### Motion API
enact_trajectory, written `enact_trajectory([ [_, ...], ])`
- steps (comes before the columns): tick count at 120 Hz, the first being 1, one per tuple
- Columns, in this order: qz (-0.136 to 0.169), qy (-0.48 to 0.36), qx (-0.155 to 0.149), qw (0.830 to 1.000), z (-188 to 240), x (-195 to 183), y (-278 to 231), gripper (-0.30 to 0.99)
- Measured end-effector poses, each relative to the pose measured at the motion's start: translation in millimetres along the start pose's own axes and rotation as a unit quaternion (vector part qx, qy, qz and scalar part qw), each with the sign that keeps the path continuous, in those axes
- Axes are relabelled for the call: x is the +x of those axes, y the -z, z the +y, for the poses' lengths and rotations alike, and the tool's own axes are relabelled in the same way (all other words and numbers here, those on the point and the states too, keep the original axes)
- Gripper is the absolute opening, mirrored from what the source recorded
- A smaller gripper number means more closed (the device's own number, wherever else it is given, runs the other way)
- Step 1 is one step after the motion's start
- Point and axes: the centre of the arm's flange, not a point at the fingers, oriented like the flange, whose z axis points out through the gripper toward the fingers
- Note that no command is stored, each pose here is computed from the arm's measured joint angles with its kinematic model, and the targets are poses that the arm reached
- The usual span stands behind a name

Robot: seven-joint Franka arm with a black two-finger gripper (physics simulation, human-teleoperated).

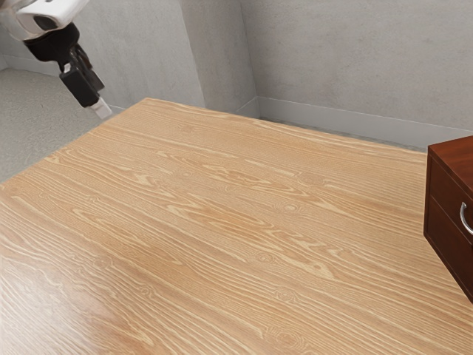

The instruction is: Pull the drawer handle with one arm to open the drawer

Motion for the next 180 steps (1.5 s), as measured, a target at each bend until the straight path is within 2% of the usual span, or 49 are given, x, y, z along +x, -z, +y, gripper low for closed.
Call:
enact_trajectory([
  [28, 0.004, -0.036, -0.01, 0.999, 18, 20, -4, 0.69],
  [62, -0.072, -0.09, -0.072, 0.991, 54, 49, -65, 0.69],
  [73, -0.072, -0.132, -0.074, 0.986, 66, 60, -68, 0.69],
  [86, -0.087, -0.191, -0.055, 0.976, 76, 74, -77, 0.69],
  [100, -0.097, -0.26, -0.053, 0.959, 99, 85, -105, 0.69],
  [119, -0.087, -0.354, -0.039, 0.931, 149, 102, -123, 0.69],
  [138, -0.062, -0.45, -0.03, 0.89, 214, 135, -140, 0.69],
  [162, -0.031, -0.504, -0.008, 0.863, 230, 142, -167, 0.69],
  [180, 0.002, -0.558, 0.012, 0.83, 272, 162, -174, 0.69],
])
